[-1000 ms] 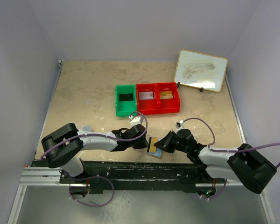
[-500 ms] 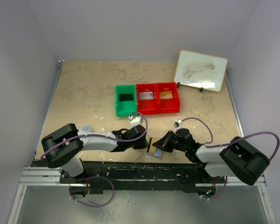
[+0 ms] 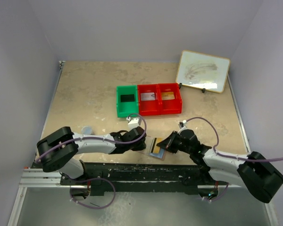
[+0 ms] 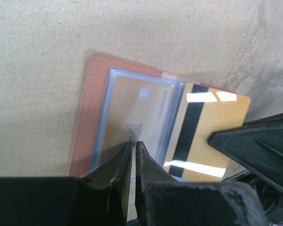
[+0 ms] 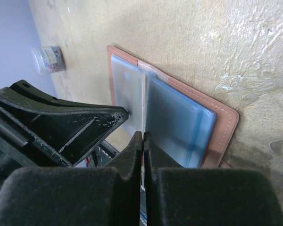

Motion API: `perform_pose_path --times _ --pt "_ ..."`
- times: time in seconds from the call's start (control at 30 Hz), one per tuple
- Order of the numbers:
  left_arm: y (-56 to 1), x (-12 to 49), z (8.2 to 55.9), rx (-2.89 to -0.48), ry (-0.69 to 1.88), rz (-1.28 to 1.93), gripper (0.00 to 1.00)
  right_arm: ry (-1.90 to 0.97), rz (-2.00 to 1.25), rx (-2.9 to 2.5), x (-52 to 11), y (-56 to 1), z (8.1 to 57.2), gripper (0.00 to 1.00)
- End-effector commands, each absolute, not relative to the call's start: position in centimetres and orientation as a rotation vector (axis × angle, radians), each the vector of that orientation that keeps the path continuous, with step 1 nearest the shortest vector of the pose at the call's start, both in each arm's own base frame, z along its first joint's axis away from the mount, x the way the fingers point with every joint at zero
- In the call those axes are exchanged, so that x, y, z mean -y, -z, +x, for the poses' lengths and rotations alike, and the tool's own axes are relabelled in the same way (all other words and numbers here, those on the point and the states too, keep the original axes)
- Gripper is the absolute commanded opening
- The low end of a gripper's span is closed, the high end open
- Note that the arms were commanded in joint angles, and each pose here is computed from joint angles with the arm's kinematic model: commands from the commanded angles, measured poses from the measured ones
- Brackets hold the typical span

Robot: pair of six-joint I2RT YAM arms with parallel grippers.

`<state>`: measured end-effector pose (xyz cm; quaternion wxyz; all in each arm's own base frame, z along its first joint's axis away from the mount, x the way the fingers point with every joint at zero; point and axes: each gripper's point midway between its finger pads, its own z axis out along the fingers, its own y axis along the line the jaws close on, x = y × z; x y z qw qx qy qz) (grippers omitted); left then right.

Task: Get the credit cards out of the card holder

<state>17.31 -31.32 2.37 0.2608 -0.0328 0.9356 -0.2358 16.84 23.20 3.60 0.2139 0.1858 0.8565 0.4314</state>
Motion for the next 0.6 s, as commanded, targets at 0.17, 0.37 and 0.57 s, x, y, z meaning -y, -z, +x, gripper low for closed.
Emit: perform_pose_path --times 0.17,0.37,0.57 --pt "-4.5 28.9 18.2 -2.444 0.566 -0.117 0.09 -1.135 0.439 -2.304 -22.2 -4.7 17.6 0.00" --pt "-6.9 24.9 19.8 -2.344 0.374 -0.167 0.22 -1.242 0.219 -1.997 -23.3 -10.5 19.5 0.00" --pt "-10.4 20.5 21.1 -2.248 0.214 -0.209 0.58 -1.219 -0.044 -1.807 -23.8 -14.8 19.7 0.00"
